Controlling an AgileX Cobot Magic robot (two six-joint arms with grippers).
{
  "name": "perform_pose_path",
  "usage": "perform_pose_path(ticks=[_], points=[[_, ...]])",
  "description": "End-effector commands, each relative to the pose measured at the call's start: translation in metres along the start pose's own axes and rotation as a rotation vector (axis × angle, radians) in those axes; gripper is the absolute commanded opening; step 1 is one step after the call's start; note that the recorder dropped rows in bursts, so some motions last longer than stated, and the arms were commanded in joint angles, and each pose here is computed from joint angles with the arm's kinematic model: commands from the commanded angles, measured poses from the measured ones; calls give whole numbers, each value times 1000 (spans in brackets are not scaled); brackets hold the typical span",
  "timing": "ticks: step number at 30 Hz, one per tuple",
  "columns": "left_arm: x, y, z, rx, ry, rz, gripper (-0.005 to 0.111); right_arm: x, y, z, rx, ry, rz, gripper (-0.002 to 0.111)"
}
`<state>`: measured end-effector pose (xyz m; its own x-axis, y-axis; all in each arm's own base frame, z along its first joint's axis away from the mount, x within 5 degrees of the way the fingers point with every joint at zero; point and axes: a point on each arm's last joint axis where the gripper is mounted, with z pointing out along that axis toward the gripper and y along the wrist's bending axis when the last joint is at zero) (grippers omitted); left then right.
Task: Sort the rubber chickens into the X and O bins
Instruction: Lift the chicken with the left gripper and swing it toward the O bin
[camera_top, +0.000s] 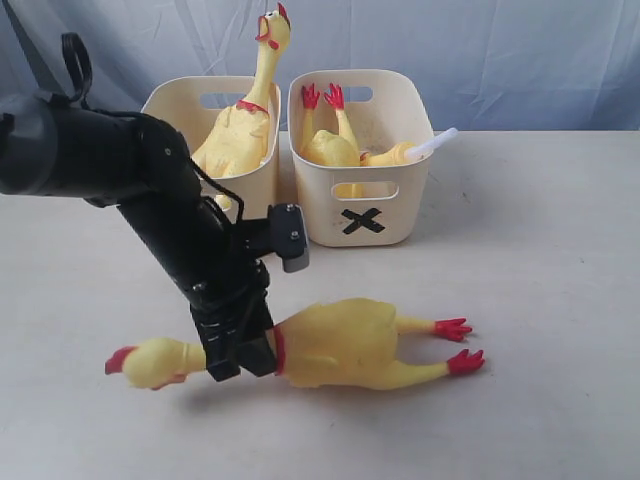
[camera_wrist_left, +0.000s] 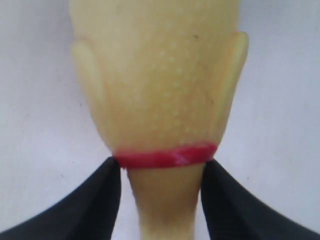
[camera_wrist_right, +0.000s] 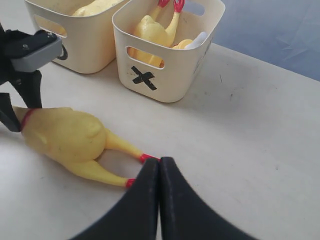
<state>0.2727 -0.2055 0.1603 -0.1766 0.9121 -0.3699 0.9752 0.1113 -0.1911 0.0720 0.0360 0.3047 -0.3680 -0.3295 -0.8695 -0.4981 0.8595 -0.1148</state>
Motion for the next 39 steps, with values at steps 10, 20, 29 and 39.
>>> perform_pose_path(ticks=[10, 20, 29, 39], points=[[-22, -27, -61, -109, -180, 41, 0, 0, 0, -1, -1, -15, -6, -1], [-17, -22, -46, -60, -125, 32, 0, 0, 0, -1, -1, -15, -6, -1], [-27, -26, -55, -76, -237, 68, 0, 0, 0, -1, -1, -15, -6, -1], [-38, -19, -86, -326, -367, 67, 0, 0, 0, -1, -1, -15, -6, -1]])
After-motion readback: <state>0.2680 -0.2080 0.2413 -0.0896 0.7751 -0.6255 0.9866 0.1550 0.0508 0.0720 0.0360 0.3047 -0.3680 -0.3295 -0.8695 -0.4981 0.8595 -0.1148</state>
